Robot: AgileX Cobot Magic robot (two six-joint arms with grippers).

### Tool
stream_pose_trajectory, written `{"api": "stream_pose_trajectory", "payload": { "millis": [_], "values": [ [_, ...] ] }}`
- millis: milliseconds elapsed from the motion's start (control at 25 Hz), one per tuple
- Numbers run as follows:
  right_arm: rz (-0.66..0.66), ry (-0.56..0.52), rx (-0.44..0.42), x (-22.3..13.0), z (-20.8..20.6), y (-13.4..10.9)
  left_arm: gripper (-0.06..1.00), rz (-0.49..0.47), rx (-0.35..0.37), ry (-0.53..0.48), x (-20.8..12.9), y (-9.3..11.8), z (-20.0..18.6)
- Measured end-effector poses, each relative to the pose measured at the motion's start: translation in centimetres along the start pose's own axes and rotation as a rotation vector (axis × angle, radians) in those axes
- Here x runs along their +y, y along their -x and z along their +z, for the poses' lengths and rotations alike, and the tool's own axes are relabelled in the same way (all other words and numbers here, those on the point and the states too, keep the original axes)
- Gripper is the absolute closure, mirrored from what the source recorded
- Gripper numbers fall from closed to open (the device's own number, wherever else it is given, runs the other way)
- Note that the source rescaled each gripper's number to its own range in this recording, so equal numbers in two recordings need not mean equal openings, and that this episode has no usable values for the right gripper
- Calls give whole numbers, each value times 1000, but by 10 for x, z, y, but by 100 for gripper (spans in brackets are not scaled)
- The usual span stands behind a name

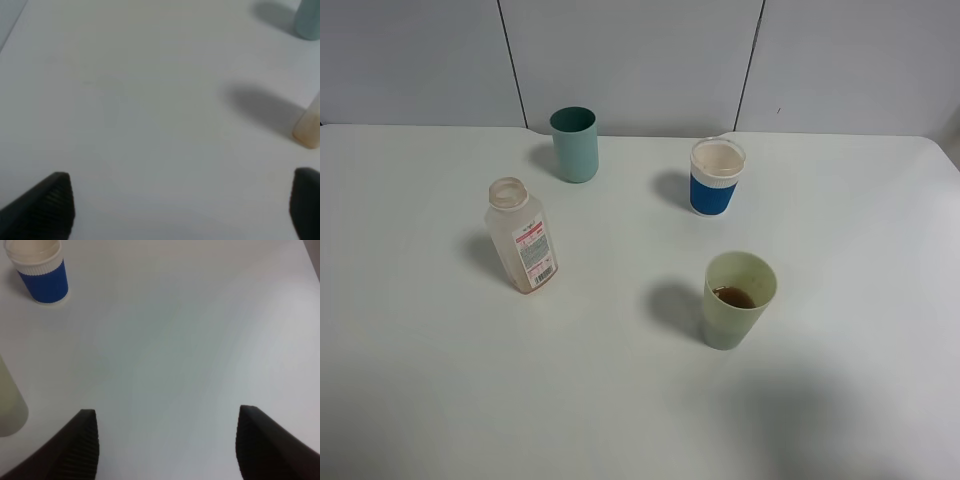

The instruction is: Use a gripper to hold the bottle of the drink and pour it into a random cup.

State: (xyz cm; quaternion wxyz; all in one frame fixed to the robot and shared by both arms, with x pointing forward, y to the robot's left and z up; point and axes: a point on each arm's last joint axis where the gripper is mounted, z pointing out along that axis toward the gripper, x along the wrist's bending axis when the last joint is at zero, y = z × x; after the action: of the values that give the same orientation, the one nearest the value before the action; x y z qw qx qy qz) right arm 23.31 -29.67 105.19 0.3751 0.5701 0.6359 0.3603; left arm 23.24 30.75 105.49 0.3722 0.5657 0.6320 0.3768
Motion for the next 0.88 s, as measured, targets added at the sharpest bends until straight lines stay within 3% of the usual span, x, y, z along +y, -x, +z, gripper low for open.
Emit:
{"api": "stream_pose_trajectory", "payload": {
  "millis": [880],
  "values": [
    [0, 0, 0, 0, 0, 0, 18, 0, 0, 1, 0, 0, 0]
  ]
}}
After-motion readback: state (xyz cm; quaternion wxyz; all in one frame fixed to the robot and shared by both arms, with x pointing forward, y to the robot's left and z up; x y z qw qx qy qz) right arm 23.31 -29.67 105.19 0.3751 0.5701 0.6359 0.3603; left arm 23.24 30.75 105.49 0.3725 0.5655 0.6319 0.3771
